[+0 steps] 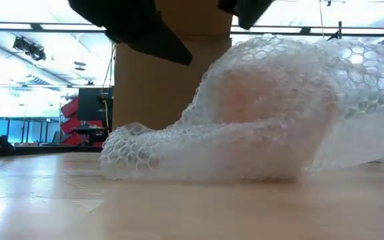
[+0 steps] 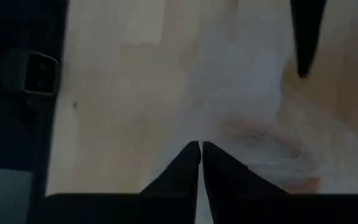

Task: Wrap mug
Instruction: Wrap the orange cup with the bubble wrap

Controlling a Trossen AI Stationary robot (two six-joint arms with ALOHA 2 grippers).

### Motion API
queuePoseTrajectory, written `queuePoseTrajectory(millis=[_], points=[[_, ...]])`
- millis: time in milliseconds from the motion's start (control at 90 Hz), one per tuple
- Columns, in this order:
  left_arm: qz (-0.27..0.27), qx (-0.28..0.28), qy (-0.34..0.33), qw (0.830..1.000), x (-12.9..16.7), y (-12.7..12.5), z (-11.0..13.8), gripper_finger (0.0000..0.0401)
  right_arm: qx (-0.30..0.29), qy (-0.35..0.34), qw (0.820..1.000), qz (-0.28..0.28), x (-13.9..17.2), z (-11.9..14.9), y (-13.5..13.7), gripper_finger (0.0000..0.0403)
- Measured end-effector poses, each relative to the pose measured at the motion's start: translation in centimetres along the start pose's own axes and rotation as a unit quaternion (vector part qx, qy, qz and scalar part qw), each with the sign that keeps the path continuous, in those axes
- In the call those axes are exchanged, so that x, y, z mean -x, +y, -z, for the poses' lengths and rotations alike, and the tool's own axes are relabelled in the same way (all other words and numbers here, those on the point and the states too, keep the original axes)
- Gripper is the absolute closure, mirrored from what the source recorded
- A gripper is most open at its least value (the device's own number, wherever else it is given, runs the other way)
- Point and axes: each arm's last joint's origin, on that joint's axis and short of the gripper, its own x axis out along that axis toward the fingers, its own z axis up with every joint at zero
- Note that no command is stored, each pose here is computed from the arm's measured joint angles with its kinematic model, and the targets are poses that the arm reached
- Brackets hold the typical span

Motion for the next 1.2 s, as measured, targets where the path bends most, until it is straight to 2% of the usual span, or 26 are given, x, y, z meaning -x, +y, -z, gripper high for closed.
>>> queuePoseTrajectory(millis=[289, 467, 589, 767, 933, 1078, 1200], points=[[0.009, 0.008, -0.025, 1.000, 0.5, -0.8, -0.4, 0.0268, -0.049, 0.051, 0.997, 0.036, -4.3, 2.0, -3.8, 0.0403], [0.007, 0.008, -0.028, 1.000, -0.3, -1.2, -0.1, 0.0268, -0.072, 0.027, 0.996, -0.037, -7.4, 3.2, -4.9, 0.0403], [0.007, 0.006, -0.026, 1.000, -1.2, -1.8, 0.5, 0.0268, -0.082, 0.030, 0.995, -0.044, -8.0, 3.7, -5.0, 0.0403], [0.006, -0.004, -0.026, 1.000, -2.1, -2.3, 1.0, 0.0268, -0.072, 0.029, 0.996, -0.045, -6.2, 2.8, -4.3, 0.0403], [0.006, -0.003, -0.028, 1.000, -2.1, -2.3, 1.0, 0.0268, -0.059, 0.008, 0.998, -0.033, -1.8, 1.4, -4.1, 0.0403], [0.005, -0.010, -0.019, 1.000, -2.1, -2.3, 1.2, 0.0268, -0.076, 0.037, 0.996, 0.000, 0.8, 1.4, -4.1, 0.0403], [0.006, -0.020, -0.006, 1.000, -2.0, -2.4, 1.5, 0.0268, -0.109, 0.108, 0.988, 0.021, 2.1, 2.8, -3.5, 0.0403]])
